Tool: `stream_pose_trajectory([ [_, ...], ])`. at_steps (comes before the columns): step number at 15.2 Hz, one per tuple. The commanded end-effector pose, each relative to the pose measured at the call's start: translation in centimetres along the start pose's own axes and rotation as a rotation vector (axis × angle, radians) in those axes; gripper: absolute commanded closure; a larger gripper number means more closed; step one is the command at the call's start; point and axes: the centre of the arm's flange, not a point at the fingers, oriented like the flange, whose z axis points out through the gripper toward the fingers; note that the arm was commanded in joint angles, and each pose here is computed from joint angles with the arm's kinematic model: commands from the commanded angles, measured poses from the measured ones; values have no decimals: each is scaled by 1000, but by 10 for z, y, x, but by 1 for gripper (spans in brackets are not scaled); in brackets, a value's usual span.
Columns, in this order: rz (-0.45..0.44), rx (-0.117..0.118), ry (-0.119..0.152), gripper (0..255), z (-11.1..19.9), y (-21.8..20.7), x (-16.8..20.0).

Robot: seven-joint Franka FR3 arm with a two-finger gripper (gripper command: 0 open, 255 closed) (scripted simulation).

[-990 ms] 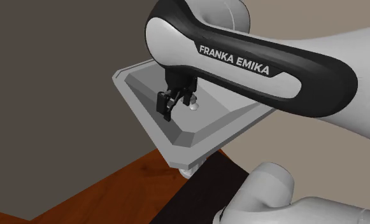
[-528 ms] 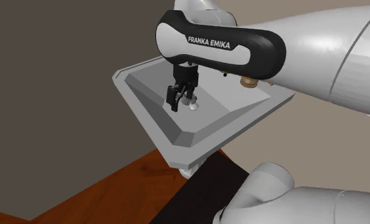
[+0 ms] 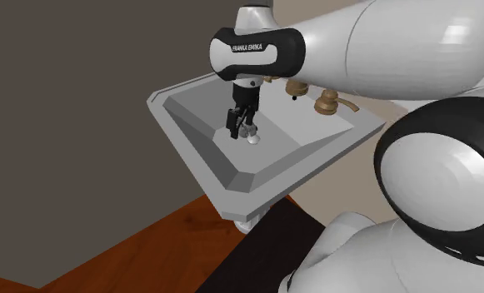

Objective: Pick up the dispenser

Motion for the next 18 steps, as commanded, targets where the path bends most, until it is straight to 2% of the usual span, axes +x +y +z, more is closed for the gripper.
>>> stream_pose_trajectory([
  [1, -17, 6, -4, 0, 13, 28, 10],
  [18, -151, 78, -40, 0, 118, 214, 108],
])
